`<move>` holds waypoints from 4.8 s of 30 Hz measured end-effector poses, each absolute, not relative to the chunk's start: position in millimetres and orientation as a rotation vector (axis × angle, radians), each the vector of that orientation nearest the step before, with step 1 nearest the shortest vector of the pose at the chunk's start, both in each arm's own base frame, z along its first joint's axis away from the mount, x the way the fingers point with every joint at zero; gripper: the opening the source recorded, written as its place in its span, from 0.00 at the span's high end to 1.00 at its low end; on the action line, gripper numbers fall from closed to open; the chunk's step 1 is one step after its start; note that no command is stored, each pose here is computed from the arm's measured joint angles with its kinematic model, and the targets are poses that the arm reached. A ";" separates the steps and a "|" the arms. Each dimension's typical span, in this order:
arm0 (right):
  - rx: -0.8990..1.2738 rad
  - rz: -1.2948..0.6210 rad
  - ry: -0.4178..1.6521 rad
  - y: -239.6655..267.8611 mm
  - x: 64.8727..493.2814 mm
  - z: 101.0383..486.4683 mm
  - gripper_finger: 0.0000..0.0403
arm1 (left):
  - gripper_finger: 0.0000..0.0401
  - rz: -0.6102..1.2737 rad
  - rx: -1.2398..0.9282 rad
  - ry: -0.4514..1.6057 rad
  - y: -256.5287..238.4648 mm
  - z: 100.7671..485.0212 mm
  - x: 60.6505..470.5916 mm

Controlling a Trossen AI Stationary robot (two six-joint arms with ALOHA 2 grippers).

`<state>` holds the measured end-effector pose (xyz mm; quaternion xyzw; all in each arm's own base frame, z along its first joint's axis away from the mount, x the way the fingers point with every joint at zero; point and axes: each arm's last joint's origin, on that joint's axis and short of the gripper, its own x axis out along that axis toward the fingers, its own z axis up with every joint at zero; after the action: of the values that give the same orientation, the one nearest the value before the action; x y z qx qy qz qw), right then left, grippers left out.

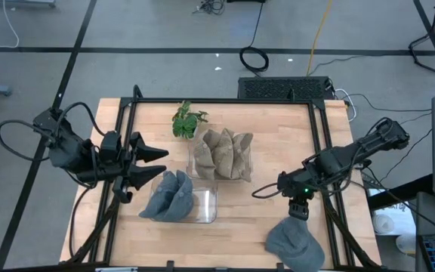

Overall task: Pick & Place hat
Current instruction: Put the blue cap into the bottom transparent bin

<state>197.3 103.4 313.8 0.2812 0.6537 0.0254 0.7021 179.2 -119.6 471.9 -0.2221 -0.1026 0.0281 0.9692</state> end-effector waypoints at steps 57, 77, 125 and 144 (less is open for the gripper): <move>0.849 0.239 1.474 113.3 170.0 206.2 1.00 | 0.43 0.087 -0.479 -0.199 -113.9 470.0 183.0; 0.614 0.123 1.039 87.2 155.7 294.8 1.00 | 0.43 0.142 -0.487 -0.224 -92.3 470.4 195.8; 0.133 0.105 0.055 72.0 235.0 436.9 1.00 | 0.43 0.206 -0.346 -0.219 -50.3 470.9 212.4; 0.150 0.317 0.128 57.1 307.0 459.3 1.00 | 0.43 0.061 -0.179 0.080 -33.1 509.1 209.0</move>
<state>307.0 57.1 459.3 0.0747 0.0638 0.1575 0.9826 209.0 -33.1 509.1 -0.0895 0.0402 0.0302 0.9947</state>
